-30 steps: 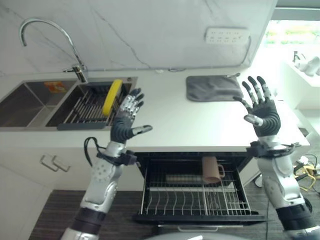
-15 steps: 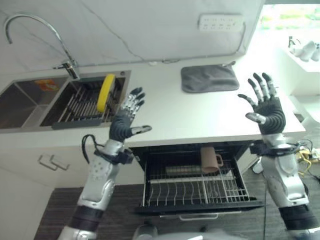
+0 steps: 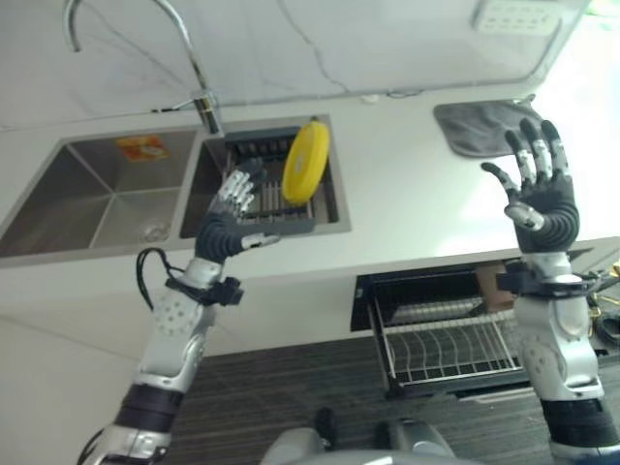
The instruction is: Place the dishes in the dishwasher.
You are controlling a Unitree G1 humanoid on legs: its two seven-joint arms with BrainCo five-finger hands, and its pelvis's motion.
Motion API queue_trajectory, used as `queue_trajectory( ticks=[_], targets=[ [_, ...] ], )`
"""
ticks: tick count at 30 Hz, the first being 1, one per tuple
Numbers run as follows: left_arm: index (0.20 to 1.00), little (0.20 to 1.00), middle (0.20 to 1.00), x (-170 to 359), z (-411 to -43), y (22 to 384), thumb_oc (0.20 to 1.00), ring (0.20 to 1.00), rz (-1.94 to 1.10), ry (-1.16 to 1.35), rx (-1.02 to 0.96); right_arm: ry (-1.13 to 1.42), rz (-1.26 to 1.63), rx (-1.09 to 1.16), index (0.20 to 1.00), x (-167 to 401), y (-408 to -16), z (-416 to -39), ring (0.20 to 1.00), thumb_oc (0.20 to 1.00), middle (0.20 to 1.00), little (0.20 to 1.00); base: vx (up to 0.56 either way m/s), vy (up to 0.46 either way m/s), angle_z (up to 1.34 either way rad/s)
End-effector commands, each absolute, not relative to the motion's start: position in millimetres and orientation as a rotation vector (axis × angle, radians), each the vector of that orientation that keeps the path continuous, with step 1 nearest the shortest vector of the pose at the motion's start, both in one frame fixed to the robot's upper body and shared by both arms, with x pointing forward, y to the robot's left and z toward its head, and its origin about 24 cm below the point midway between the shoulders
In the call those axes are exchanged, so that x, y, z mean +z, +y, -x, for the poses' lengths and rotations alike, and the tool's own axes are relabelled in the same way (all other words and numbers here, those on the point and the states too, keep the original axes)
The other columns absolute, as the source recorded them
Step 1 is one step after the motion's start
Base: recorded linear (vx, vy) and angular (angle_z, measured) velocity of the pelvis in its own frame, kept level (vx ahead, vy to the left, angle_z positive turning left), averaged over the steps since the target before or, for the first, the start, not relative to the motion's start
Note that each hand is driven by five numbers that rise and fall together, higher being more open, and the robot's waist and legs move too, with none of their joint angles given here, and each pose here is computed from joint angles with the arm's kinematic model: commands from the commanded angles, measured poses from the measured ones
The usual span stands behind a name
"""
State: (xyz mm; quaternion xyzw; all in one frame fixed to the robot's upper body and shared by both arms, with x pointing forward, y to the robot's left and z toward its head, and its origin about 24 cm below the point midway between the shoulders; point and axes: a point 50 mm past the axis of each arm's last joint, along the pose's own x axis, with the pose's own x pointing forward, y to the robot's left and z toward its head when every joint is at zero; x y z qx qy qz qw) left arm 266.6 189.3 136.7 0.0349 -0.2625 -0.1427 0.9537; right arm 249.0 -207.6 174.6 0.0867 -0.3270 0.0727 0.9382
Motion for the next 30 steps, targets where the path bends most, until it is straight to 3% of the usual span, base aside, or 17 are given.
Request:
queue_trajectory(
  ticks=[1, 9, 30],
  targets=[
    [1.0, 1.0, 1.0, 158.1, -264.6, 180.7, 1.0, 1.0, -0.072, -0.656, -0.29, -0.791, -0.149, 0.174, 1.0, 192.5, -206.0, -253.2, 1.0, 1.0, 1.0, 1.0, 0.02, -0.057, 0.12],
    [1.0, 1.0, 1.0, 144.0, -251.0, 184.5, 1.0, 1.0, -0.05, -0.644, -0.291, -0.801, -0.156, 0.182, 1.0, 188.9, -202.3, -251.0, 1.0, 1.0, 1.0, 1.0, 0.07, 0.01, 0.08],
    [1.0, 1.0, 1.0, 140.3, -257.1, 186.9, 1.0, 1.0, -0.07, -0.566, -0.318, -0.767, -0.172, 0.168, 1.0, 189.1, -201.2, -245.1, 1.0, 1.0, 1.0, 1.0, 0.15, 0.215, -0.2]
  ],
)
